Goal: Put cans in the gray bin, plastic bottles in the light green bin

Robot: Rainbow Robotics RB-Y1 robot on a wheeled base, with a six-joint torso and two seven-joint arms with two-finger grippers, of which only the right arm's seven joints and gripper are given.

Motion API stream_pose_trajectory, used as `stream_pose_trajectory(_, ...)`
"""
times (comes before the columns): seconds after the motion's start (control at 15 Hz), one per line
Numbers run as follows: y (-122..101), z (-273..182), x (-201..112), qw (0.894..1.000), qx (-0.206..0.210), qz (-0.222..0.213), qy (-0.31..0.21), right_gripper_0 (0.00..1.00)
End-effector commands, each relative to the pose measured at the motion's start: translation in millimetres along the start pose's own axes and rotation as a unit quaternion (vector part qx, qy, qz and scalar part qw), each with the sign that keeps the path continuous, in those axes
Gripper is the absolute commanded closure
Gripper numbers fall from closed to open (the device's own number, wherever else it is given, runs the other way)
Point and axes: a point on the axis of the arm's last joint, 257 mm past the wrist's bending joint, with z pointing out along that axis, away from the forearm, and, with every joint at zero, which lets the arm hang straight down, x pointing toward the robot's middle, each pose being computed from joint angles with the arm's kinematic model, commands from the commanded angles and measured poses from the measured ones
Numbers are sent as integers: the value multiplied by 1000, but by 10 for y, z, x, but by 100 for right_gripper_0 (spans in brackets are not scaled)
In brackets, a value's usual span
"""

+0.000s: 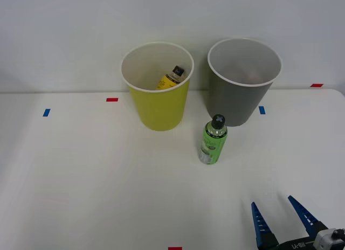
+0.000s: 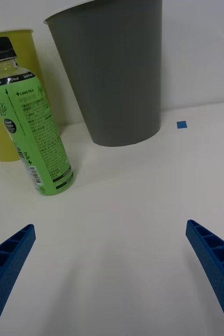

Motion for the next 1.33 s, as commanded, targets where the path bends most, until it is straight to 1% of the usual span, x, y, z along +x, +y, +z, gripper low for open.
stream_pose_trajectory(0.07,0,0,0,1000,0,0,0,0)
stream_pose_trajectory(1.33,0,0,0,1000,0,0,0,0)
